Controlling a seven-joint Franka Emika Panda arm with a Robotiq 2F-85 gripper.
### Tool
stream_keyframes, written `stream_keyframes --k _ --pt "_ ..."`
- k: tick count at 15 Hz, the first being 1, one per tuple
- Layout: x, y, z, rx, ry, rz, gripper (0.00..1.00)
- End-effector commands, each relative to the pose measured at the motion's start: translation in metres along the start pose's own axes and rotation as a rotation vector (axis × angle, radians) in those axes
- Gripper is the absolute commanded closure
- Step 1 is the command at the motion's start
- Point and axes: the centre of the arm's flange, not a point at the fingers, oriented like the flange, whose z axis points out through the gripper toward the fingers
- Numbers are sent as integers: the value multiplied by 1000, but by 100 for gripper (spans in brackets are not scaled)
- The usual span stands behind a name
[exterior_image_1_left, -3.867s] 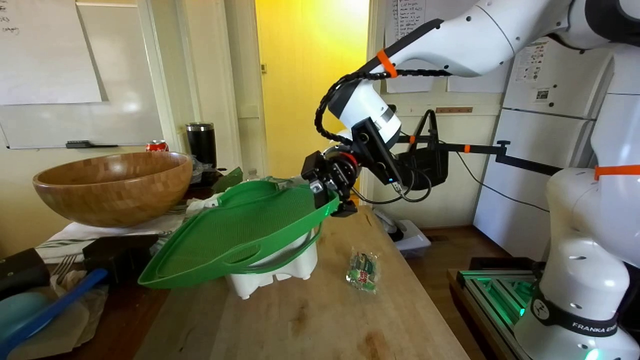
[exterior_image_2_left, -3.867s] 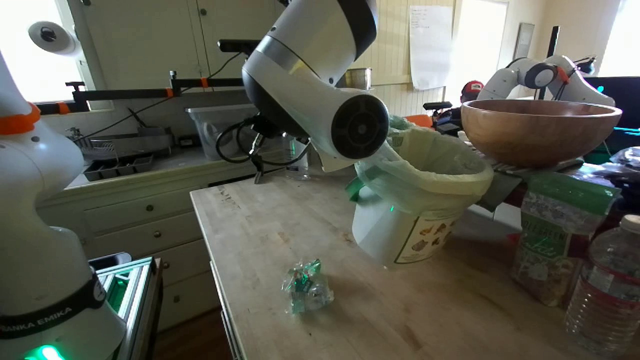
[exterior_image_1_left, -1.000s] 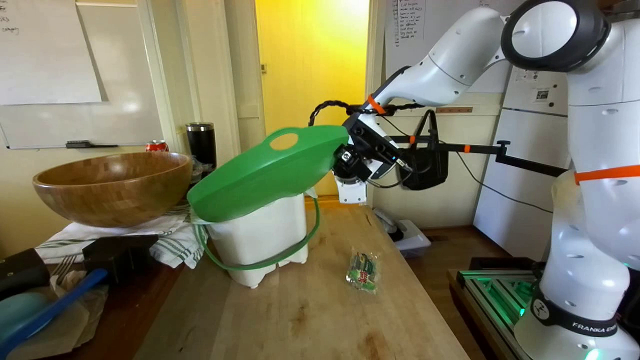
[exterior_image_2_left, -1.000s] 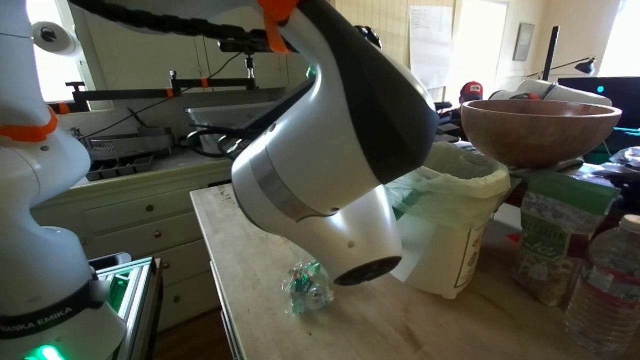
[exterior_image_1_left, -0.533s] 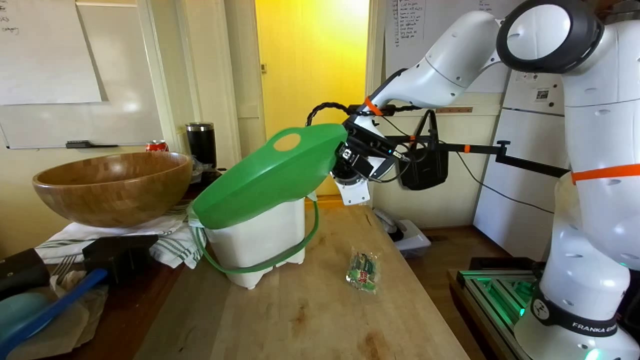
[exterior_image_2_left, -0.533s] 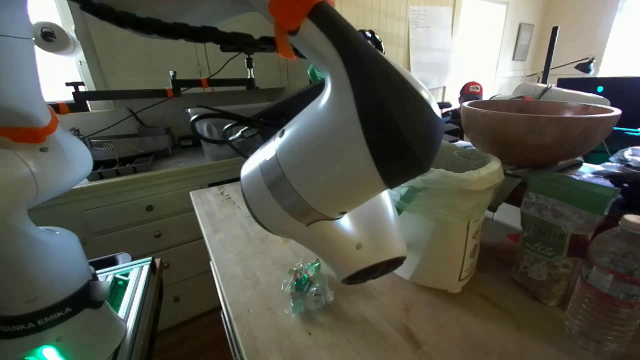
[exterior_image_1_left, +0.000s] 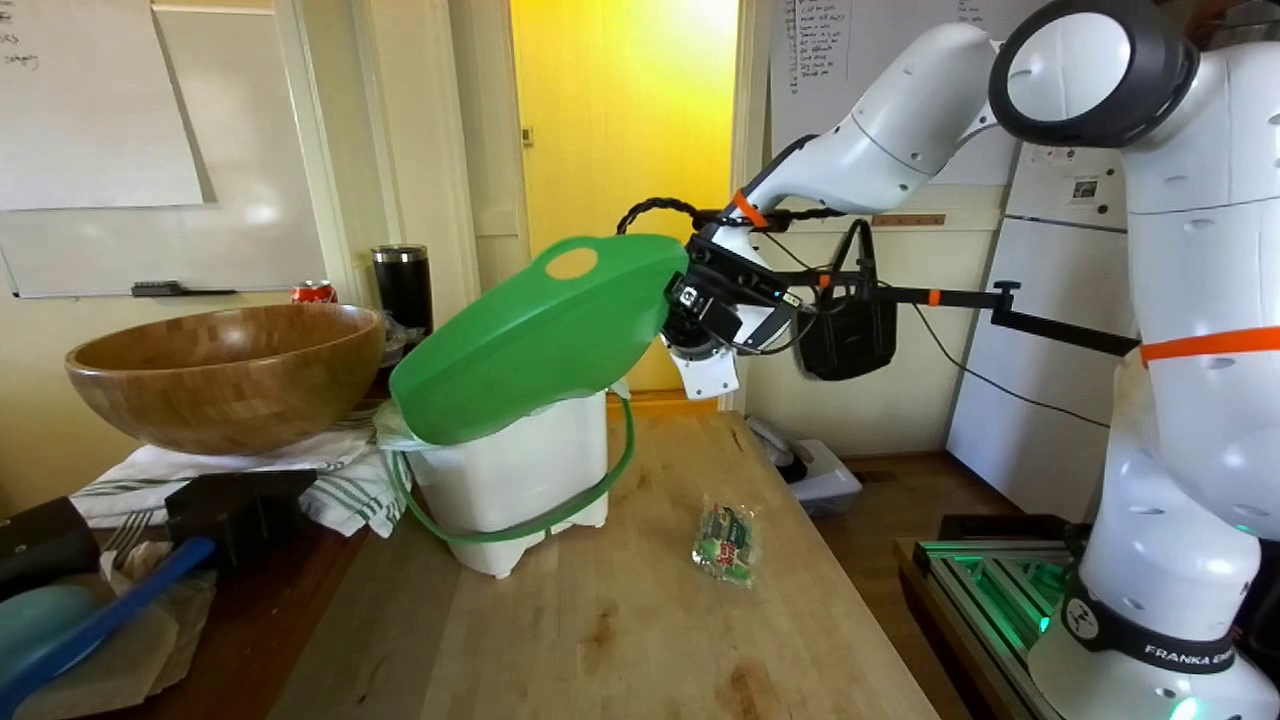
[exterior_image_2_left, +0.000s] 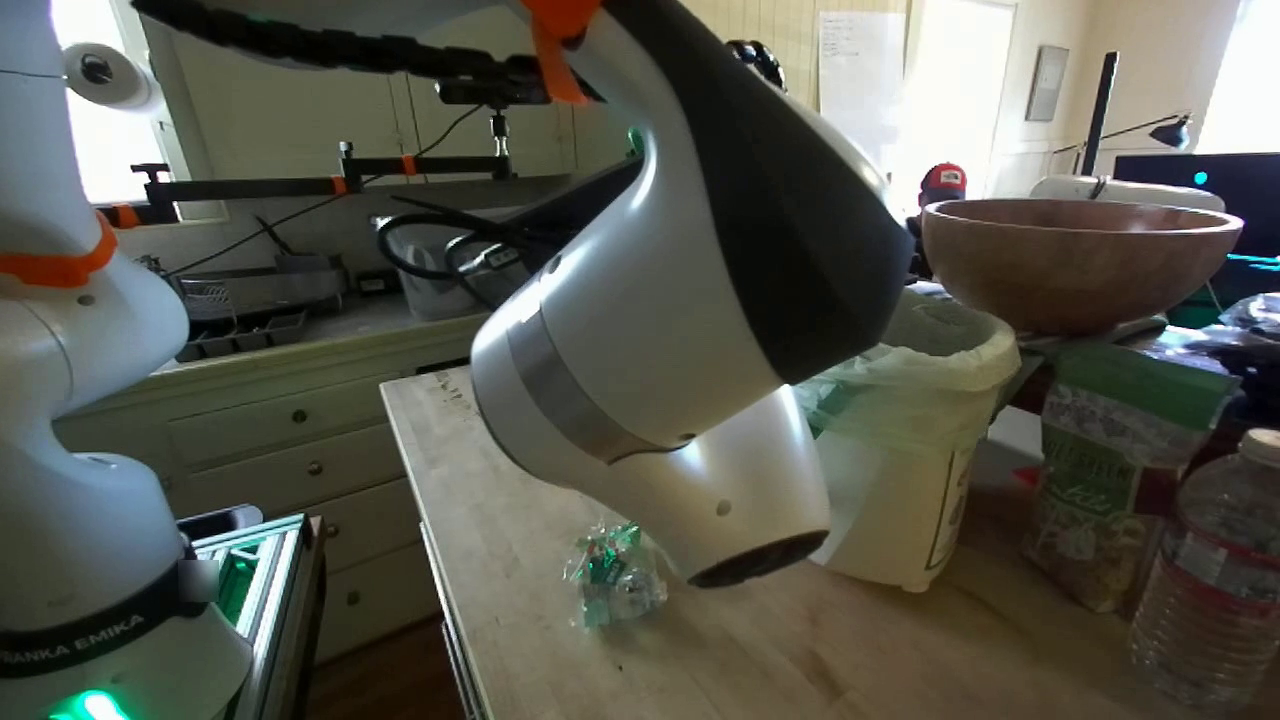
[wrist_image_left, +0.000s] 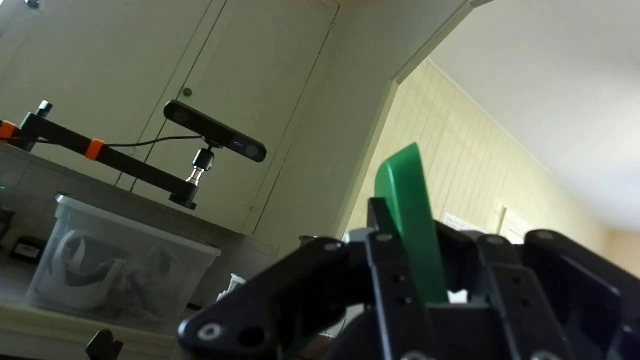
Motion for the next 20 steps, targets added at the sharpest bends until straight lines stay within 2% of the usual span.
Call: stream_keyframes --k 1,11,18,20 --pt "1 -4 -14 22 9 66 98" --pt "35 21 2 -164 74 287 98" --pt "8 3 -8 -56 95 150 98" --pt "2 -2 -16 -6 91 144 98"
